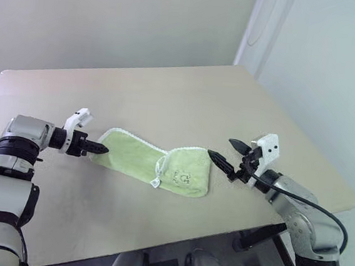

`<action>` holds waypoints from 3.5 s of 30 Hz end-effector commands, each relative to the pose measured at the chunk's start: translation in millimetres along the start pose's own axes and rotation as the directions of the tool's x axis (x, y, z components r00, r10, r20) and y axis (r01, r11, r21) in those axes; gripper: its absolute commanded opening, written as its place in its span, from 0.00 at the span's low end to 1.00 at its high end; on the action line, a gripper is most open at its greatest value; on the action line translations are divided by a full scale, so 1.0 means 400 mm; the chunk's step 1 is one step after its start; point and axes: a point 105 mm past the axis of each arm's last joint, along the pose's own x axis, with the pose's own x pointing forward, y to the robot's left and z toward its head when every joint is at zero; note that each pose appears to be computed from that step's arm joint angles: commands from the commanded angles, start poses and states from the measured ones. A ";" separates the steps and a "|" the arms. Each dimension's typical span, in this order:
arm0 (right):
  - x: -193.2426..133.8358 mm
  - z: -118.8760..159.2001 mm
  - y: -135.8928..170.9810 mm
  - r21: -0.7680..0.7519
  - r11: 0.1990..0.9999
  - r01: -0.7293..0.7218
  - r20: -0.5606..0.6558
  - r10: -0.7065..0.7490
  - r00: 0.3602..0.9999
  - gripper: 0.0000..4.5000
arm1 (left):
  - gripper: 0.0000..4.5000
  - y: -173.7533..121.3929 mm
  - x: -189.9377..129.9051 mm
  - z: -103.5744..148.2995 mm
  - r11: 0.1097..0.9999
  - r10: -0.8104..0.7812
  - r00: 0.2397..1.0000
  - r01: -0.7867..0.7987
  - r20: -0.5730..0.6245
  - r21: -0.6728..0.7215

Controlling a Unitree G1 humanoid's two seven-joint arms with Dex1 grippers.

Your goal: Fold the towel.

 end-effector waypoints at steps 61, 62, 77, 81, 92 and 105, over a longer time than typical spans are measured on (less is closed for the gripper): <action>-0.048 -0.061 -0.028 -0.014 0.992 0.122 -0.108 -0.123 0.986 1.00 | 0.69 -0.466 0.207 0.138 0.663 -0.735 0.671 0.741 -0.099 0.105; -0.049 -0.059 -0.032 -0.013 0.992 0.128 -0.104 -0.129 0.986 1.00 | 0.69 -0.466 0.203 0.145 0.661 -0.738 0.669 0.743 -0.086 0.106; 0.040 0.136 0.036 0.053 0.996 -0.073 0.151 0.065 0.986 1.00 | 0.69 -0.291 0.192 0.085 0.825 -0.476 0.875 0.480 -0.093 0.297; 0.087 0.092 0.071 0.069 0.987 -0.146 0.077 0.140 0.987 1.00 | 0.69 -0.271 0.230 0.106 0.824 -0.419 0.908 0.382 -0.004 0.419; 0.157 -0.064 0.136 0.106 0.968 -0.226 -0.128 0.239 0.963 1.00 | 0.69 -0.278 0.276 0.066 0.742 -0.434 0.900 0.378 -0.032 0.554; 0.145 -0.254 0.133 -0.037 0.983 -0.180 -0.418 0.148 0.896 1.00 | 0.69 -0.261 0.291 0.042 0.692 -0.412 0.907 0.371 -0.084 0.619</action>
